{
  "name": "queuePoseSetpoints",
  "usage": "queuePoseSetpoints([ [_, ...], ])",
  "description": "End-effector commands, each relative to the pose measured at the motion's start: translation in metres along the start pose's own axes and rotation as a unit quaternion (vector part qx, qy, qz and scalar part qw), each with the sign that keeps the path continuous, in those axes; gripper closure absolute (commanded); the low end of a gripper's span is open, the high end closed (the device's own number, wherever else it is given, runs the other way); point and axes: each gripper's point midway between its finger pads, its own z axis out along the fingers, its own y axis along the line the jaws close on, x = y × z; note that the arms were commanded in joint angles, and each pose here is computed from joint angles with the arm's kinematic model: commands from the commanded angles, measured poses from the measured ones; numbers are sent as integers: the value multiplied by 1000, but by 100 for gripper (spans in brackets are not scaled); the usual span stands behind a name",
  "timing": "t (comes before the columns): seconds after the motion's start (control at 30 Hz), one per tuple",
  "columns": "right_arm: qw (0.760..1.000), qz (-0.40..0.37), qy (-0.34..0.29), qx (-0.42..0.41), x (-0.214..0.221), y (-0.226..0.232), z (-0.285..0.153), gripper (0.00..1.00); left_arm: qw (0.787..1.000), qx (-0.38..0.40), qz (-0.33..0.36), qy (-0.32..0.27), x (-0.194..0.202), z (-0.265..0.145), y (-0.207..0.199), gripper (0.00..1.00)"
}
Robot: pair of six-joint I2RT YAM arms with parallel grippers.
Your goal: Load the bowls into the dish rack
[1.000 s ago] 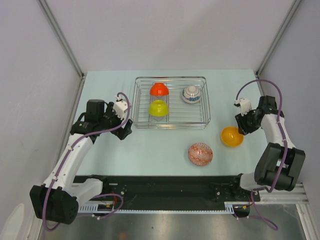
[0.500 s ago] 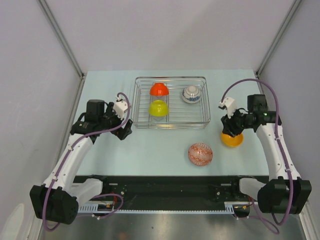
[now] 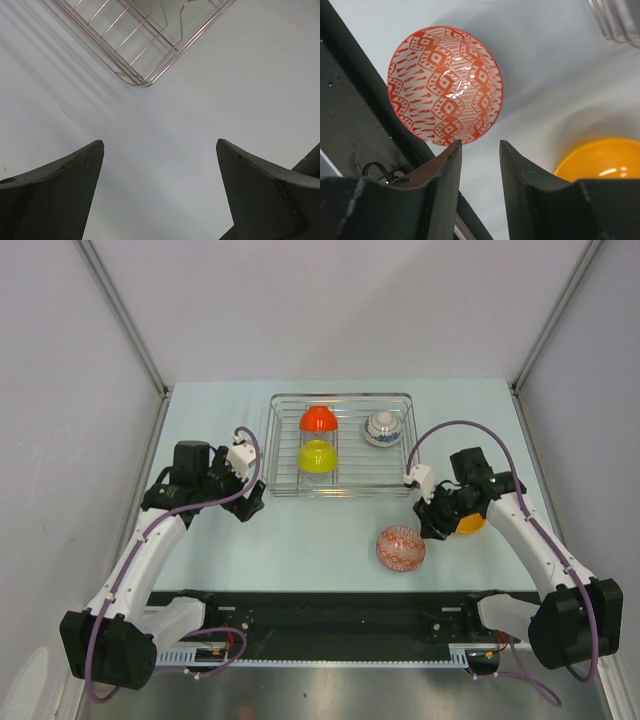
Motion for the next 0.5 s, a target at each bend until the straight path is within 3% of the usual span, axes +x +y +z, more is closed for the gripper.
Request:
queuePoseSetpoints([
  [0.0,1000,10,13,-3,4,3,19,59,1000,4,14,-28,-10,-3,-2,0],
  [0.47,998,8,31,56,3,-26,45,62,1000,3,14,-27,-7,-3,-3,0],
])
